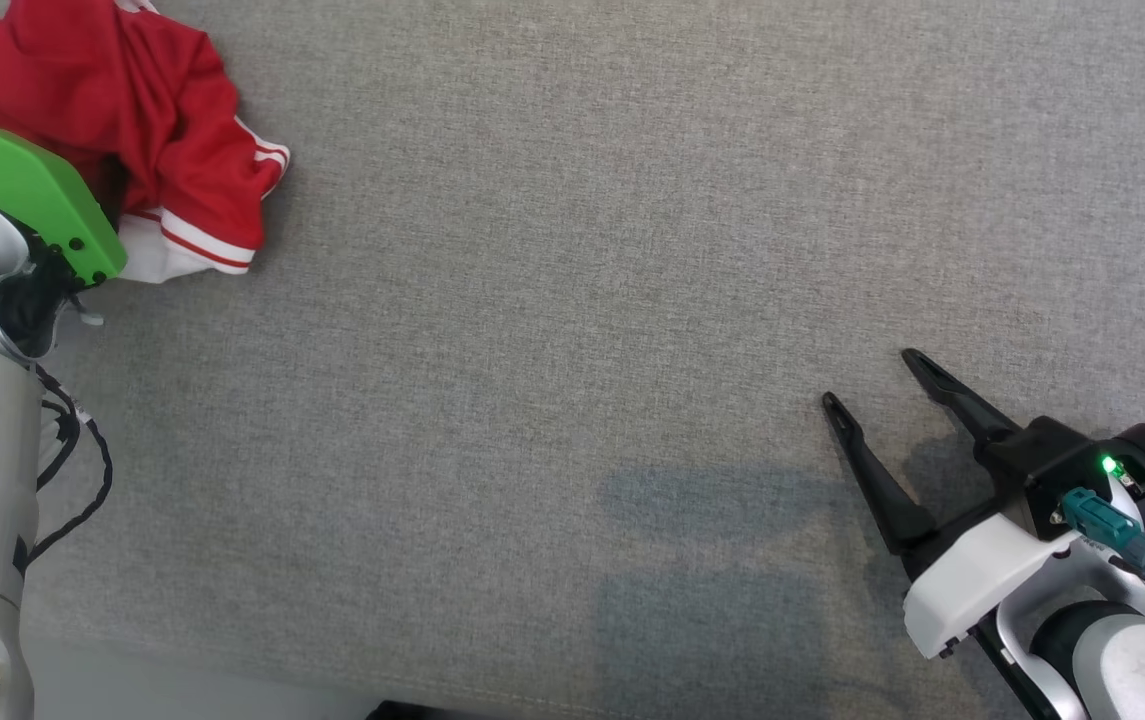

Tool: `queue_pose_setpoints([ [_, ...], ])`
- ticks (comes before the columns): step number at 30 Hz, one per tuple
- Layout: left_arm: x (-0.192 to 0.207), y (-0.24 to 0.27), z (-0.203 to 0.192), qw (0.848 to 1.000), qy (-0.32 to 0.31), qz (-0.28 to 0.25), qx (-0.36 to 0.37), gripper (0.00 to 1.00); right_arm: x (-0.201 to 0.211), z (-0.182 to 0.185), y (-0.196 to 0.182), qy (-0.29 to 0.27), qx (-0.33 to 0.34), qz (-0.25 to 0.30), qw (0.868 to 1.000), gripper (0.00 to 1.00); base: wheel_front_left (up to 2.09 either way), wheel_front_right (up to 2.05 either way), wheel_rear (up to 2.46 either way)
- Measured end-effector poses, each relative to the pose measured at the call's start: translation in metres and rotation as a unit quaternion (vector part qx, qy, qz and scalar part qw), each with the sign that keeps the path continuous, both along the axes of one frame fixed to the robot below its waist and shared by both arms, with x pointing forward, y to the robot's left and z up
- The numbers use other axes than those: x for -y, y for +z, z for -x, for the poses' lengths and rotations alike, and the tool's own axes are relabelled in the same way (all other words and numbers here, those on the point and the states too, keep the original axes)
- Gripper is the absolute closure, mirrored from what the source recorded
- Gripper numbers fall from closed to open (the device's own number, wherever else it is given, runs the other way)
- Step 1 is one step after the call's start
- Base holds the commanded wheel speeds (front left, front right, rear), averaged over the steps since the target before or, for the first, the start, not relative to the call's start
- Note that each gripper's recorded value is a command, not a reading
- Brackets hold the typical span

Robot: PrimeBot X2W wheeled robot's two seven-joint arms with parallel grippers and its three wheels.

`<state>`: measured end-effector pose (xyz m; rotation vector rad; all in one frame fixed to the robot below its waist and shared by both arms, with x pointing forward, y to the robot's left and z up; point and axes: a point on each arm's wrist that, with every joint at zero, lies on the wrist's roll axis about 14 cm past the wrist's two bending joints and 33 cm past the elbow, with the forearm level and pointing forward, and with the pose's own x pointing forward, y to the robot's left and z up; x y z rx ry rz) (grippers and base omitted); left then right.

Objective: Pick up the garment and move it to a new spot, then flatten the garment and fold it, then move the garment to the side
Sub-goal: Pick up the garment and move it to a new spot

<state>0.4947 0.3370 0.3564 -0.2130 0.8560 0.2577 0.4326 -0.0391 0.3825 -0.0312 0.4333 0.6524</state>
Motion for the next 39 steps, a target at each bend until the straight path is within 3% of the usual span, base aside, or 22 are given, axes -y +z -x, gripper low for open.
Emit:
queue_pose_setpoints([
  [1,0.000,-0.002,-0.002,1.000,0.001,-0.003,0.002,0.68,0.000,0.000,-0.001,0.000,-0.002,0.001,1.000,0.00,0.00,0.00,0.00],
  [2,-0.001,-0.002,-0.005,1.000,0.001,-0.008,0.009,1.00,0.001,0.000,-0.002,0.000,-0.002,0.001,1.000,0.00,0.00,0.00,0.00],
  [14,0.001,0.019,-0.004,0.999,0.001,-0.014,0.047,1.00,-0.007,0.006,0.012,0.004,0.013,-0.010,1.000,0.00,0.00,0.00,0.00],
  [19,-0.008,0.064,-0.019,0.993,0.010,-0.031,0.114,1.00,-0.012,0.010,0.029,-0.005,0.030,-0.029,0.999,0.00,0.00,0.00,0.00],
  [25,0.014,0.136,-0.049,0.977,-0.026,-0.039,0.210,1.00,-0.014,0.019,0.048,-0.023,0.050,-0.056,0.997,0.00,0.00,0.00,0.00],
  [34,0.116,0.240,-0.079,0.930,-0.156,-0.028,0.331,1.00,-0.002,0.034,0.079,-0.068,0.090,-0.082,0.990,0.00,0.00,0.00,0.00],
  [35,0.116,0.240,-0.079,0.930,-0.156,-0.028,0.331,1.00,-0.002,0.034,0.079,-0.068,0.090,-0.082,0.990,0.00,0.00,0.00,0.00],
  [38,0.159,0.269,-0.081,0.908,-0.197,-0.012,0.370,1.00,0.008,0.039,0.086,-0.089,0.101,-0.086,0.987,0.00,0.00,0.00,0.00],
  [39,0.191,0.289,-0.081,0.889,-0.222,0.007,0.401,1.00,0.017,0.042,0.090,-0.105,0.108,-0.087,0.985,0.00,0.00,0.00,0.00],
])
